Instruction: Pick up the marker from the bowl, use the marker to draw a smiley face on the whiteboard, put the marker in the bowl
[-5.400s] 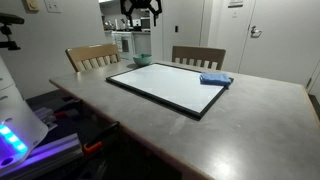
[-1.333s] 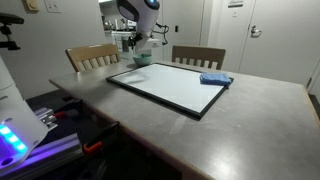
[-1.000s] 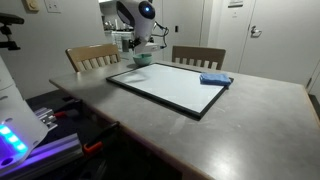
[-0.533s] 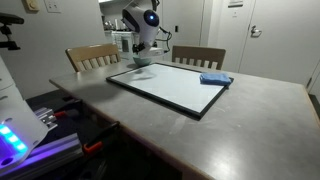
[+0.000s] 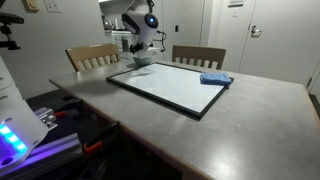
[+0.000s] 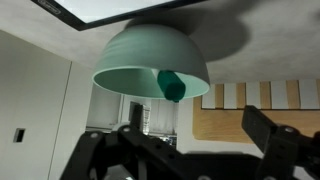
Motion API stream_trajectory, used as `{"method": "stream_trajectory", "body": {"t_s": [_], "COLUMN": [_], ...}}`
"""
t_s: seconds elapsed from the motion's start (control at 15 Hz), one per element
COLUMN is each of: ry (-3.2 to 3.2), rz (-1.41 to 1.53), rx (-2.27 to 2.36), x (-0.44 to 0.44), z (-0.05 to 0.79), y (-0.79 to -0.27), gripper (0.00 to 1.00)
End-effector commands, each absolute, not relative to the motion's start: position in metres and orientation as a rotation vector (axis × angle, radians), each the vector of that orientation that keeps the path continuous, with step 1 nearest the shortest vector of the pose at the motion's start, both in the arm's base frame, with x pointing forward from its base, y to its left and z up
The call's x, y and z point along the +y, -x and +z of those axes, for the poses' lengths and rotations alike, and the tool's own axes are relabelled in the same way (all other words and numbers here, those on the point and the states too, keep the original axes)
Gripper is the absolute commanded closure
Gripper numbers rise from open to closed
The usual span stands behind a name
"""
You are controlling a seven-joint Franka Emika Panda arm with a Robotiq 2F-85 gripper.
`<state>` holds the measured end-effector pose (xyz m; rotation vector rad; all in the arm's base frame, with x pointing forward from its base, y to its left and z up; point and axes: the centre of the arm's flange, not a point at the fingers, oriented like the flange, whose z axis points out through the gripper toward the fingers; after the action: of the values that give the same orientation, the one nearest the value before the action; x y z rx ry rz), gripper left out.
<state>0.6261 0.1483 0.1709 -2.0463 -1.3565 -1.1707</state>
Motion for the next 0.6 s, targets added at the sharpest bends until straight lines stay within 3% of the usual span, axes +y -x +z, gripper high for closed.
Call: {"method": "stream_trajectory", "body": {"t_s": [0.0, 0.53], "ry": [2.034, 2.018], "rz": [-1.155, -1.167], "rx": [-1.39, -1.413], "x": [0.158, 0.166], "z": [0.158, 0.152], "y": [-0.647, -0.667], "gripper": [0.0, 0.0]}}
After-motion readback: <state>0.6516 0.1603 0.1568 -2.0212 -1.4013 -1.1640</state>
